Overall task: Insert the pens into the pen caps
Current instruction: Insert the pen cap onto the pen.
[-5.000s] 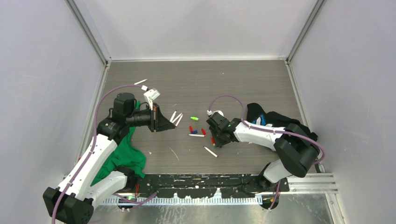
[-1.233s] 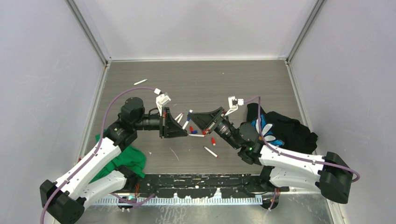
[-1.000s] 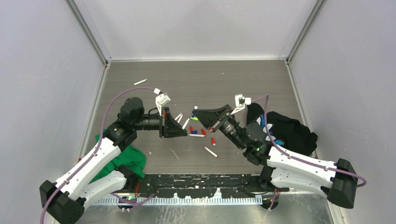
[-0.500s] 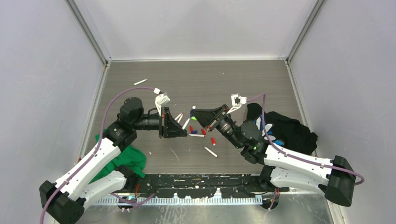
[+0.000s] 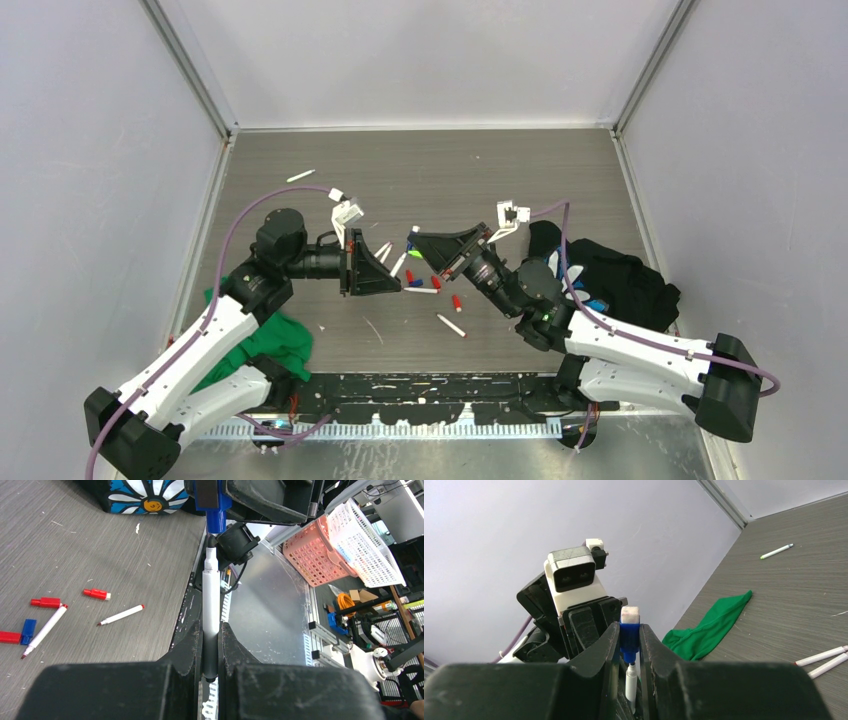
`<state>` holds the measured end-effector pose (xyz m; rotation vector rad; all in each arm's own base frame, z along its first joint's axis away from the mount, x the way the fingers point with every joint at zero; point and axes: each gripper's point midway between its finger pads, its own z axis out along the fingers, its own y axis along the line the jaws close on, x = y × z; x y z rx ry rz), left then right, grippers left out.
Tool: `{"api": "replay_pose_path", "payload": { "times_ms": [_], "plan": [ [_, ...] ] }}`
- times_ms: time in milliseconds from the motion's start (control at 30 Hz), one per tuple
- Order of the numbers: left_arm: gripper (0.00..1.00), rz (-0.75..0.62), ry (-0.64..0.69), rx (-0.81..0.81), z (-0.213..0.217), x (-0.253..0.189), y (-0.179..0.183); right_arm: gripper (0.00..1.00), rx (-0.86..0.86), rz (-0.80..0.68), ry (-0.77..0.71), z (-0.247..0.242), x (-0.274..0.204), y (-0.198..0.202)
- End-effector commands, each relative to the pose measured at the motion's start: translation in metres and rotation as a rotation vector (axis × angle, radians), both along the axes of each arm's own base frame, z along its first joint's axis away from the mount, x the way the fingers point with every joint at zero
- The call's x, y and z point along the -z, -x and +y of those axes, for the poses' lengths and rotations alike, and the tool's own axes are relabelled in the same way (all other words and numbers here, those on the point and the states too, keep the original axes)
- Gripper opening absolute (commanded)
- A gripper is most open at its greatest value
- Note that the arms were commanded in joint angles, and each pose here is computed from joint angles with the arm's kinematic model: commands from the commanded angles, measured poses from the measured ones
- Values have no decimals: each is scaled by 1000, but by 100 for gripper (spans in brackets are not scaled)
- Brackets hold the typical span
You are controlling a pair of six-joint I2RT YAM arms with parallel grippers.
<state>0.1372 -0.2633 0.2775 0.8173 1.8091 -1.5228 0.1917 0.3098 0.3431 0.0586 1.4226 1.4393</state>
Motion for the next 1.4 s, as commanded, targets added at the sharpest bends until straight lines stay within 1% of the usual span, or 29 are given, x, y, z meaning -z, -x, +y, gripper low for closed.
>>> {"api": "replay_pose_path", "payload": {
  "times_ms": [0, 100, 167, 467, 1300, 1367],
  "plan": [
    [0, -47, 41, 15, 0, -13, 2, 1, -4, -30, -82, -4, -23, 3],
    [0, -49, 41, 15, 0, -14, 2, 1, -4, -28, -79, -3, -22, 3],
    [0, -51, 41, 12, 0, -14, 2, 1, -37, -32, -65, 1, -18, 8],
    [0, -54, 43, 12, 1, -14, 3, 1, -22, -22, -54, -2, -11, 6],
    [0, -54, 47, 25, 1, -15, 5, 1, -15, -46, -60, -1, -18, 5],
    [0, -53, 48, 25, 1, -15, 5, 1, 17, -37, -65, -5, -18, 0]
  ]
}}
